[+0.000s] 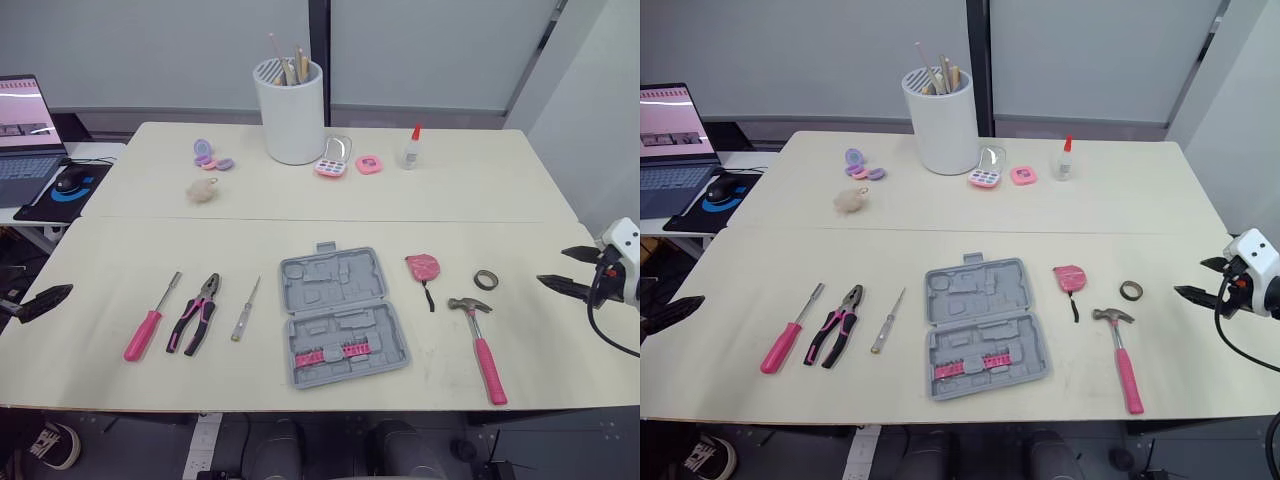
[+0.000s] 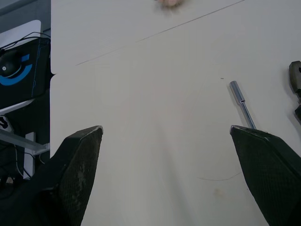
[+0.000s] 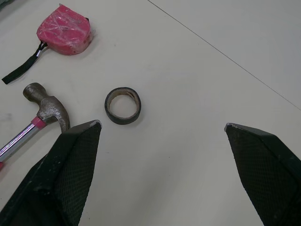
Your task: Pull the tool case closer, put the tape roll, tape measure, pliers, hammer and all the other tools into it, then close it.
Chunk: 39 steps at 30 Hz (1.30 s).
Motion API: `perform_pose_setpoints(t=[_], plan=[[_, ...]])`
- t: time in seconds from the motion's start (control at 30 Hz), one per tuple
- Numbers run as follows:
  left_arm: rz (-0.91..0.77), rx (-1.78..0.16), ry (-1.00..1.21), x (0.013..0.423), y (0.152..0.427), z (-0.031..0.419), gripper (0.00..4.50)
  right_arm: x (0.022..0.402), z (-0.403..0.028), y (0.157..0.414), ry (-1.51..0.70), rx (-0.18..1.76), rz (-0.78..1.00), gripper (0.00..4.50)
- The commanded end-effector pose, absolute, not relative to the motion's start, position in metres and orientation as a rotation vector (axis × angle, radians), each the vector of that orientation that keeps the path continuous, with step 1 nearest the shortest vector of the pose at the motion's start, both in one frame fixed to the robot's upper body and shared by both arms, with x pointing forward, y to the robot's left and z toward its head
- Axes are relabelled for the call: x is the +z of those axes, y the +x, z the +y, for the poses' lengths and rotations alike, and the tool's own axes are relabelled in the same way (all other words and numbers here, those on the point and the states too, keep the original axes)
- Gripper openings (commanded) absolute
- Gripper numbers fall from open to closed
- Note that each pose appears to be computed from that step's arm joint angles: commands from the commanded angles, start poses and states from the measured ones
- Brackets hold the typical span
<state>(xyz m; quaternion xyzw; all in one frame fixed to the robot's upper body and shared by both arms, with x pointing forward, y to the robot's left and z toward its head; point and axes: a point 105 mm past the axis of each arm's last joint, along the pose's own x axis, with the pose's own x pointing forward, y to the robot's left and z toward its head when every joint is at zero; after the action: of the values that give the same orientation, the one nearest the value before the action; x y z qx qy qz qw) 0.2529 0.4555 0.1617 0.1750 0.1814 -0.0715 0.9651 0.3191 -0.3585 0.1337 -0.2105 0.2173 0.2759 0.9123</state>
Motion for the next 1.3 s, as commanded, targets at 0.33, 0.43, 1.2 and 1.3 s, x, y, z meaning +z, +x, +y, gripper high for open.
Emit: perform_pose_setpoints(t=[0.33, 0.43, 1.2, 1.3], plan=[[0.335, -0.134, 0.377, 0.170, 0.261, 0.456, 4.50, 0.146, -0.377, 0.315, -0.431, 0.515, 0.407, 4.47], [0.338, -0.137, 0.380, 0.170, 0.261, 0.456, 4.50, 0.144, -0.378, 0.315, -0.431, 0.518, 0.409, 4.47], [0.355, -0.150, 0.365, 0.167, 0.258, 0.456, 4.50, 0.138, -0.377, 0.313, -0.431, 0.533, 0.420, 4.47], [0.354, -0.152, 0.361, 0.167, 0.258, 0.456, 4.50, 0.139, -0.377, 0.314, -0.447, 0.536, 0.421, 4.47]])
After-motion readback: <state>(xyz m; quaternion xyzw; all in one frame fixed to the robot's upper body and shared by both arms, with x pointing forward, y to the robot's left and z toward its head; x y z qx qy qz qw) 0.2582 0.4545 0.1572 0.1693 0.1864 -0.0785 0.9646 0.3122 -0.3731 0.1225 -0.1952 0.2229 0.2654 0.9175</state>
